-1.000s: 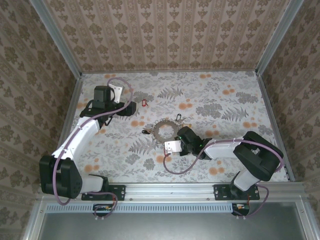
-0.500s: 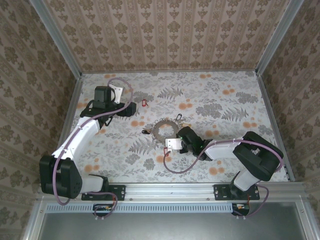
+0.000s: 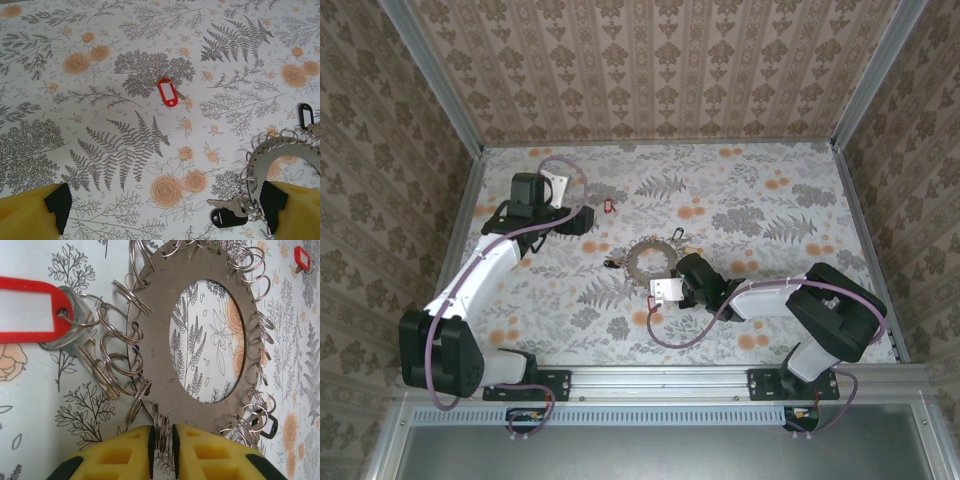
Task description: Put the keys on the keyring
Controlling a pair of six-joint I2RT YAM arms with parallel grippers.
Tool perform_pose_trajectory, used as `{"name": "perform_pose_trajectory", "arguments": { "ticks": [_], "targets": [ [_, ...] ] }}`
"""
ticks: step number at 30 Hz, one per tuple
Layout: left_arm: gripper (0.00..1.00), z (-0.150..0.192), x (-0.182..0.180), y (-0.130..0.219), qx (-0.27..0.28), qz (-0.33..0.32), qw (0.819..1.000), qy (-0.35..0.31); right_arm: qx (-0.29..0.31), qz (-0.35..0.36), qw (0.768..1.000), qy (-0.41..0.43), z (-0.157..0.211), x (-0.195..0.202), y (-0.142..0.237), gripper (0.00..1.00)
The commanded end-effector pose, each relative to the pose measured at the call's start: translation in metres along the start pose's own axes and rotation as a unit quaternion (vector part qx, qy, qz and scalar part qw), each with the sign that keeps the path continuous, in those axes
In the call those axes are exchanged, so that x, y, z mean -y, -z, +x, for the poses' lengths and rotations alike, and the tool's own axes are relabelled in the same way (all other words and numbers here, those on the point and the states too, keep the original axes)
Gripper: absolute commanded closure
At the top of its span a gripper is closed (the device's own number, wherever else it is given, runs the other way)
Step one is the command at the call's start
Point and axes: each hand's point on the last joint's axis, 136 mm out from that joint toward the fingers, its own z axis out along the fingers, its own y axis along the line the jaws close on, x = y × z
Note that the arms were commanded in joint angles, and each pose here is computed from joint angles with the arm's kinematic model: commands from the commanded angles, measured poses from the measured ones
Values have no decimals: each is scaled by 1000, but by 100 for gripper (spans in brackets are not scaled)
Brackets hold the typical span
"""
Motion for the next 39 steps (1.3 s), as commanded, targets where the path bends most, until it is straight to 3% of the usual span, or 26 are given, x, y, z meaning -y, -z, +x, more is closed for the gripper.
{"name": "perform_pose_trajectory", "arguments": {
  "ticks": [1, 8, 14, 20, 24, 28, 31, 35, 39],
  "targets": [
    [0, -2, 2, 1, -1, 0, 1000, -14, 4, -20, 1000, -5, -1, -10, -1, 78],
    [0, -1, 2, 0, -4, -2, 1000, -14, -13, -18, 1000, 2, 4, -9, -8, 79],
    [0, -3, 6, 3, 2, 9, 1000, -19, -1, 13, 1000, -22, 0, 5, -3, 87],
    [0, -14, 44, 22, 71, 111, 989, -64, 50, 22, 997, -58, -17, 18, 18, 93],
    [0, -17, 89, 46, 153, 232, 953, -118, 88, 29, 993, -78, -27, 30, 31, 96],
    [2, -2, 129, 72, 193, 335, 904, -182, 135, 45, 985, -101, -41, 48, 55, 97],
    [15, 24, 162, 92, 191, 404, 853, -270, 196, 43, 971, -131, -54, 62, 81, 97],
    [26, 47, 188, 99, 163, 424, 827, -330, 261, 46, 949, -169, -68, 79, 113, 97],
    [46, 55, 206, 105, 161, 444, 801, -367, 290, 33, 940, -176, -77, 81, 130, 97]
  ]
}}
